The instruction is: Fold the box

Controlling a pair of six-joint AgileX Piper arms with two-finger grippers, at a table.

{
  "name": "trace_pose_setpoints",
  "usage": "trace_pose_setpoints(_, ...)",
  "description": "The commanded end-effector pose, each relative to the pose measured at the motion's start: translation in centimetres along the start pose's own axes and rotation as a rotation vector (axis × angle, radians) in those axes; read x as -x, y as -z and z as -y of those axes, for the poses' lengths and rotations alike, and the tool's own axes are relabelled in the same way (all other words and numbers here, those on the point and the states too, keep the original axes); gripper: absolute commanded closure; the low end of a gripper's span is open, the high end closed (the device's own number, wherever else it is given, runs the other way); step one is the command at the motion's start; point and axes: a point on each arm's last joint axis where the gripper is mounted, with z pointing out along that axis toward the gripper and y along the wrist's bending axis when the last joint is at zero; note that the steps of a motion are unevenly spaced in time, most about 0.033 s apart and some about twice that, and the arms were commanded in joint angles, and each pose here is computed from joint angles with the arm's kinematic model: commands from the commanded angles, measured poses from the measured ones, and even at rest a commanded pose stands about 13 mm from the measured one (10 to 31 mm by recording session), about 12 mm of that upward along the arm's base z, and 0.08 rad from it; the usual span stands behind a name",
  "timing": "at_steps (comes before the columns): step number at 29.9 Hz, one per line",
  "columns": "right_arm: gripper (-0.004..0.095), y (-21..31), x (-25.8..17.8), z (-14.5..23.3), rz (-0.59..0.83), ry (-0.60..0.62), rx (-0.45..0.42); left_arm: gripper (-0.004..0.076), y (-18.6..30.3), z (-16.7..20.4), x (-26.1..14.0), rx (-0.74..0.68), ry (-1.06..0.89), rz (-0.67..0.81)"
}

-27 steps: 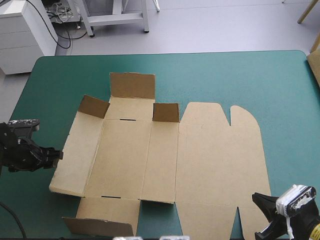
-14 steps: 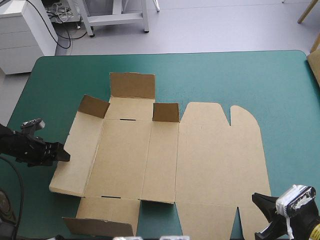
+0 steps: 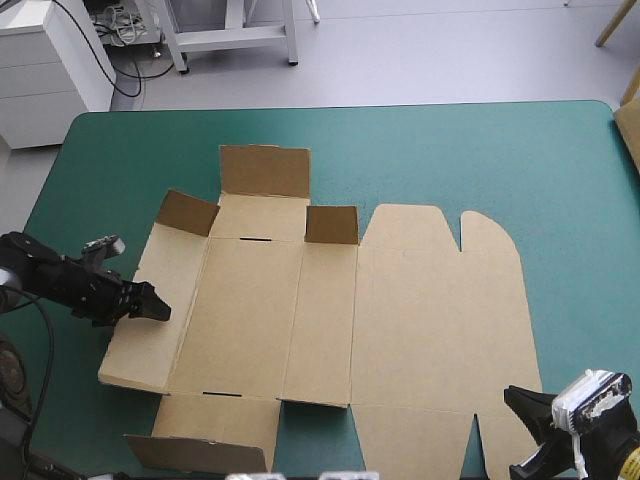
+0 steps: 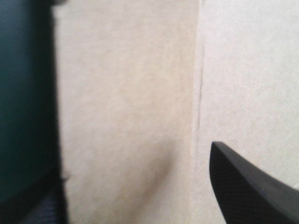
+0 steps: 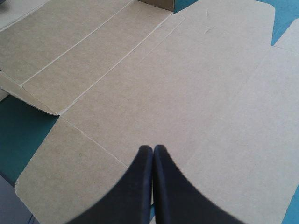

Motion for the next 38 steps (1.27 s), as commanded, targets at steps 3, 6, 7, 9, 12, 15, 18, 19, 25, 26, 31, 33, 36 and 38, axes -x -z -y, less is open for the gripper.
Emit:
trace_pose_setpoints(3, 0.0928, 0.4, 1.2, -0.1, 0.079, 0.007, 0.010, 0.0230, 0.6, 2.7, 0.4, -0.067, -0.038, -0.018)
trace_pose_setpoints(6, 0.0928, 0.4, 1.2, -0.1, 0.079, 0.007, 0.010, 0.0263, 0.5, 2.8, 0.4, -0.067, -0.003, -0.026)
trace_pose_setpoints(7, 0.0928, 0.4, 1.2, -0.1, 0.079, 0.007, 0.010, 0.0285, 0.5, 2.8, 0.4, -0.067, 0.010, -0.026)
trace_pose_setpoints(9, 0.0928, 0.4, 1.2, -0.1, 0.079, 0.007, 0.010, 0.0339, 0.5, 2.8, 0.4, -0.066, 0.031, -0.027)
trace_pose_setpoints(12, 0.0928, 0.4, 1.2, -0.1, 0.079, 0.007, 0.010, 0.0417, 0.5, 2.8, 0.4, -0.063, 0.061, -0.031)
trace_pose_setpoints(15, 0.0928, 0.4, 1.2, -0.1, 0.079, 0.007, 0.010, 0.0479, 0.5, 2.8, 0.4, -0.063, 0.063, -0.031)
trace_pose_setpoints(18, 0.0928, 0.4, 1.2, -0.1, 0.079, 0.007, 0.010, 0.0578, 0.5, 2.8, 0.4, -0.063, 0.063, -0.031)
trace_pose_setpoints(19, 0.0928, 0.4, 1.2, -0.1, 0.079, 0.007, 0.010, 0.0625, 0.5, 2.8, 0.4, -0.065, 0.062, -0.028)
trace_pose_setpoints(25, 0.0928, 0.4, 1.2, -0.1, 0.079, 0.007, 0.010, 0.0729, 0.6, 3.4, 0.9, -0.127, 0.005, 0.023)
trace_pose_setpoints(26, 0.0928, 0.4, 1.2, -0.1, 0.079, 0.007, 0.010, 0.0729, 0.6, 3.5, 1.0, -0.143, 0.002, 0.038)
trace_pose_setpoints(31, 0.0928, 0.4, 1.2, -0.1, 0.080, 0.006, 0.009, 0.0731, 0.6, 3.6, 1.1, -0.152, -0.018, 0.050)
trace_pose_setpoints(33, 0.0928, 0.4, 1.2, -0.1, 0.080, 0.006, 0.009, 0.0731, 0.6, 3.7, 1.1, -0.161, -0.018, 0.058)
trace_pose_setpoints(36, 0.0928, 0.4, 1.2, -0.1, 0.080, 0.006, 0.009, 0.0731, 0.7, 3.8, 1.3, -0.175, -0.028, 0.072)
trace_pose_setpoints(38, 0.0928, 0.4, 1.2, -0.1, 0.080, 0.006, 0.009, 0.0731, 0.9, 3.8, 1.5, -0.166, -0.037, 0.077)
